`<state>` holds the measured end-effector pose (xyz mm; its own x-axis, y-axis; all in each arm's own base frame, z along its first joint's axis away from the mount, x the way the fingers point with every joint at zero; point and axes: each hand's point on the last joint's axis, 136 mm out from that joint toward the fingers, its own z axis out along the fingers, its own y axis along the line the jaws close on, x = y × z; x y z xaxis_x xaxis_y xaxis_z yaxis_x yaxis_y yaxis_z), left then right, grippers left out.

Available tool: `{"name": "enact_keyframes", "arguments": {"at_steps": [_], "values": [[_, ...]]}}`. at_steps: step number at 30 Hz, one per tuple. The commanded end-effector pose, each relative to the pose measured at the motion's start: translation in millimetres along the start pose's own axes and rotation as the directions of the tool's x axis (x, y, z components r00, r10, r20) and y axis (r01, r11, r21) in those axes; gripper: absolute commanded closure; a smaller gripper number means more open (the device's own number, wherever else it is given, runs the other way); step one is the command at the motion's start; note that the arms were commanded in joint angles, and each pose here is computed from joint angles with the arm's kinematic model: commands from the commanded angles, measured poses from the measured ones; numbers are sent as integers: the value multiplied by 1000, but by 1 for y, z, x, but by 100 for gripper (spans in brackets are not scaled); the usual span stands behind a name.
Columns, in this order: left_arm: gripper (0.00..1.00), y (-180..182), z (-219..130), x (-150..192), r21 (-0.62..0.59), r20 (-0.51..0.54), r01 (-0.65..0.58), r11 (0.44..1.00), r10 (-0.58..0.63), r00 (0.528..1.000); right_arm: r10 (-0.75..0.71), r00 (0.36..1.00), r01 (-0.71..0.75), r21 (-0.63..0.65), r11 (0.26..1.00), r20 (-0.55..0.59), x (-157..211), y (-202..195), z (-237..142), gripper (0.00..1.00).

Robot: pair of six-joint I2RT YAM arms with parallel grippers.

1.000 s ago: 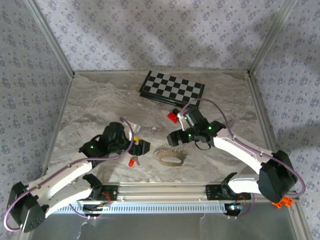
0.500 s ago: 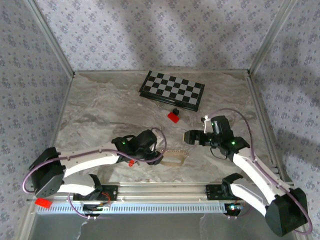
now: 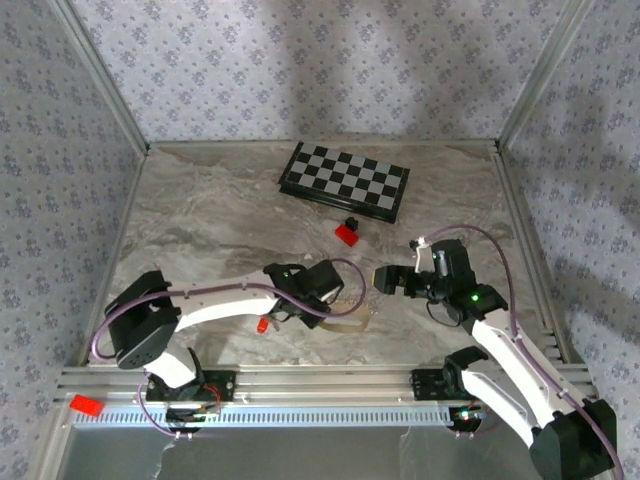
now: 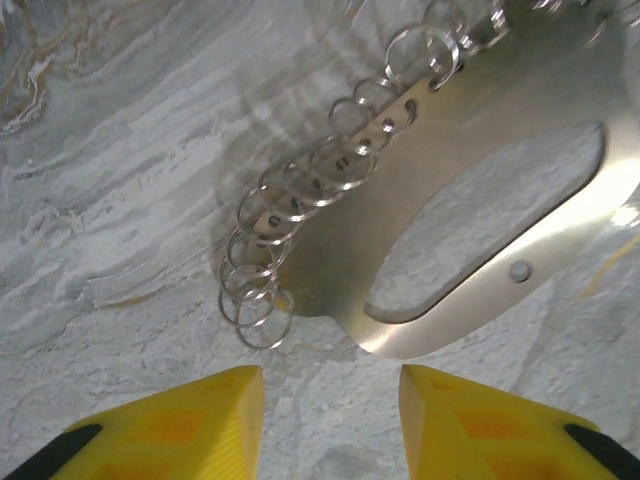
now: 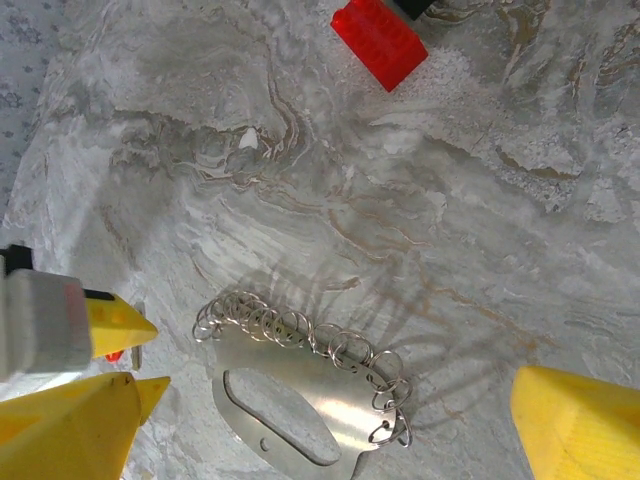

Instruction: Put the keys on the keyring

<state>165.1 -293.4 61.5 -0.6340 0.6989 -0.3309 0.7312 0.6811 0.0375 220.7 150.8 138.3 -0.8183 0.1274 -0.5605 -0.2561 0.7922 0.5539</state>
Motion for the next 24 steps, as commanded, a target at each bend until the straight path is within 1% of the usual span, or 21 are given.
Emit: {"name": "enact_keyframes", "arguments": {"at_steps": [1, 7, 9, 12, 24], "values": [[63, 5, 0, 4, -58, -51, -55, 997, 52, 997, 21, 1000, -21, -5, 1000, -11, 5, -2, -2, 3], [67, 2, 9, -1, -71, -71, -83, 994, 78, 994, 41, 999, -41, 4, 999, -6, 3, -7, -2, 2], [68, 4, 12, 4, -86, -110, -100, 991, 90, 990, 49, 999, -48, 6, 999, -3, 3, -9, -3, 2], [70, 6, 15, 4, -101, -132, -113, 988, 100, 986, 57, 998, -57, 6, 998, 8, 1, -11, -5, 2], [75, 6, 26, 6, -129, -168, -143, 981, 121, 978, 70, 997, -70, 10, 998, 23, -3, -19, -8, 1]]}}
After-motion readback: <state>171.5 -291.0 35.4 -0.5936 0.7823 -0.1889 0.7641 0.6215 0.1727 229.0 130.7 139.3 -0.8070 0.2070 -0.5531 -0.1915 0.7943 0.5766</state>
